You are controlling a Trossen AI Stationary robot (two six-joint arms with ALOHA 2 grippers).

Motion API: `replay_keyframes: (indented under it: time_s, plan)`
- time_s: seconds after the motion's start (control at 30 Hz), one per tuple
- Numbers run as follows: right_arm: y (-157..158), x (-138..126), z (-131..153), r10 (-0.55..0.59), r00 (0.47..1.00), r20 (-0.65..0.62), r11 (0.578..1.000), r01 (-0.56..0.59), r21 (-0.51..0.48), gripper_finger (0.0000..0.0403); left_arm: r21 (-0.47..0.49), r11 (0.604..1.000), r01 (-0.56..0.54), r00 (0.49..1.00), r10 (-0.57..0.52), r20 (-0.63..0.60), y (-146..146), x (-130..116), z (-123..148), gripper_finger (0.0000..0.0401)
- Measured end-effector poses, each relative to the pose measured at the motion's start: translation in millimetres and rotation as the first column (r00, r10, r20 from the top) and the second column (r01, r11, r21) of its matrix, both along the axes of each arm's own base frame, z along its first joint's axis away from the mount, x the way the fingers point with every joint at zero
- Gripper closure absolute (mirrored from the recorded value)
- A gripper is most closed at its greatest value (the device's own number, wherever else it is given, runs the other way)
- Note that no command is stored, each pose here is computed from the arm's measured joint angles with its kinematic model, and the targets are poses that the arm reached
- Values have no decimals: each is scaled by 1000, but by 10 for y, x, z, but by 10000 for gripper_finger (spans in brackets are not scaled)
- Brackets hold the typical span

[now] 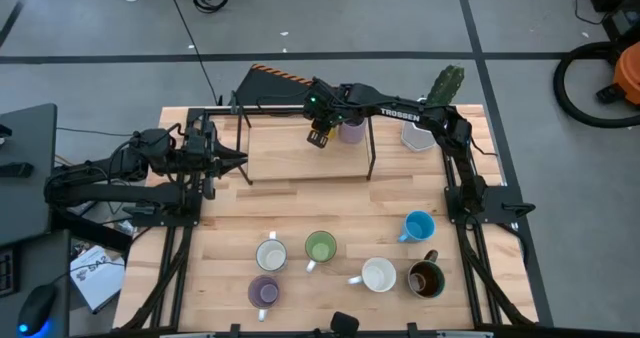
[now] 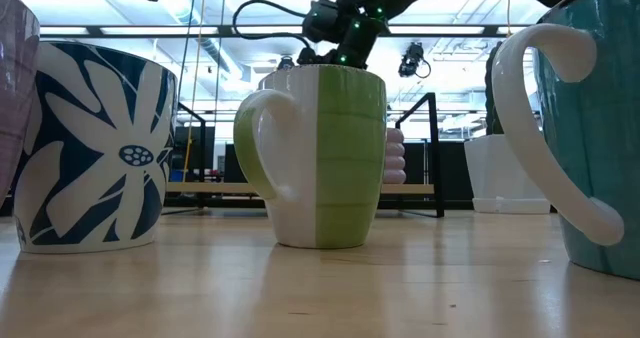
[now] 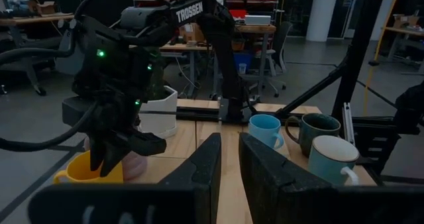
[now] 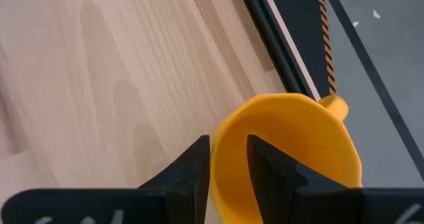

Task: Place coffee mugs
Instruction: Put the blue mug on the shelf

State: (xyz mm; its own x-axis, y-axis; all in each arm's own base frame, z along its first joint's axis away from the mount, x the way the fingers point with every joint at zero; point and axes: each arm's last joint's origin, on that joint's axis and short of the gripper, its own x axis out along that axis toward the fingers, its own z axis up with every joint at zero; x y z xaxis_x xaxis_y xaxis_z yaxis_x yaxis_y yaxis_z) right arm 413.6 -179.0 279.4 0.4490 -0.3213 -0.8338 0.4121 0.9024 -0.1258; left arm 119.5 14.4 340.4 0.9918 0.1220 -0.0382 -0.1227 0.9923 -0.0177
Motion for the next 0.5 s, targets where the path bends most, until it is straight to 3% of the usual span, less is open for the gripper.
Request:
replay_keyframes:
  time_s: [0.5]
  plan:
    - [-13,34,21,32,998,45,999,-32,-1,296,-1,1000,0,1000,0,-5,0,0,-5,342]
